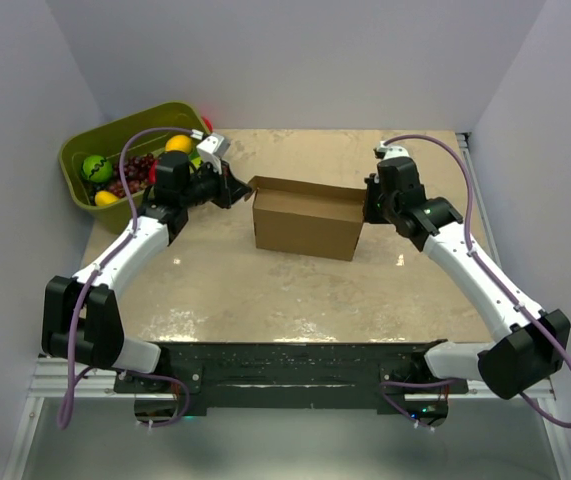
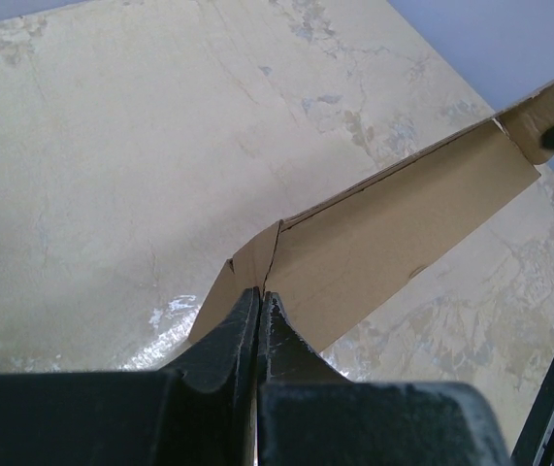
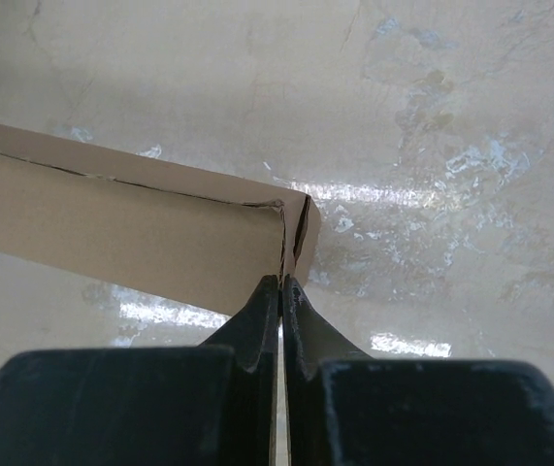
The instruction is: Fold the paper box
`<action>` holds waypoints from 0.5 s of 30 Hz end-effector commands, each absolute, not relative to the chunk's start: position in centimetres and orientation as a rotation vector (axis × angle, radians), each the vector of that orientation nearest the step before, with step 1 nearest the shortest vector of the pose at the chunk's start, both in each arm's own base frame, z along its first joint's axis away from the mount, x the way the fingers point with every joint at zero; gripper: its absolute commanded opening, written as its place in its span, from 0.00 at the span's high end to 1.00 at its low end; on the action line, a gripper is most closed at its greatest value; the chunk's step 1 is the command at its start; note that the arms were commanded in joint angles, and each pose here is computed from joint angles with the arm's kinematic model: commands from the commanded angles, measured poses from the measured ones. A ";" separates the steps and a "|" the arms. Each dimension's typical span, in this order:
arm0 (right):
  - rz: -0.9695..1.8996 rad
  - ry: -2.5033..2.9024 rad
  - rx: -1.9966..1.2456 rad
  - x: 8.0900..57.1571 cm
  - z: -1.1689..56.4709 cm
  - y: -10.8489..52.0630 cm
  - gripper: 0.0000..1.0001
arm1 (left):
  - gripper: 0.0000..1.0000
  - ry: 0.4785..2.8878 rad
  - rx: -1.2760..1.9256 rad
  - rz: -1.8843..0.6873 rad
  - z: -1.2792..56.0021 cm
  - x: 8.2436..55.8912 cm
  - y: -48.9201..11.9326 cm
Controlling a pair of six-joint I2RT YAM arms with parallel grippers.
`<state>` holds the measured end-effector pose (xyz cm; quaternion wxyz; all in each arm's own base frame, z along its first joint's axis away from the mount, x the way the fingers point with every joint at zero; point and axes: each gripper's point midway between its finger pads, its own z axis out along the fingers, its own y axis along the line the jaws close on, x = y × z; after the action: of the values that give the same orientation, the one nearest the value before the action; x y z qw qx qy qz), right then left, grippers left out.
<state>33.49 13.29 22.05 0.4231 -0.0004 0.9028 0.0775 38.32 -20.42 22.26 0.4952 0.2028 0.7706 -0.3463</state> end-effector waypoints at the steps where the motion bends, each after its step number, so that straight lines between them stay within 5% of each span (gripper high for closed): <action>1: 0.194 2.243 0.003 34.1 21.5 13.7 1.00 | 1.00 1.834 0.539 -0.918 23.3 36.7 -22.1; 15: 0.127 2.297 -0.003 33.6 18.7 12.8 1.00 | 1.00 1.838 0.533 -0.912 23.2 36.8 -22.0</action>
<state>34.52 12.78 21.48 0.4451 0.0104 0.8933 0.0615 38.33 -20.43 22.20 0.4951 0.2017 0.7716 -0.3448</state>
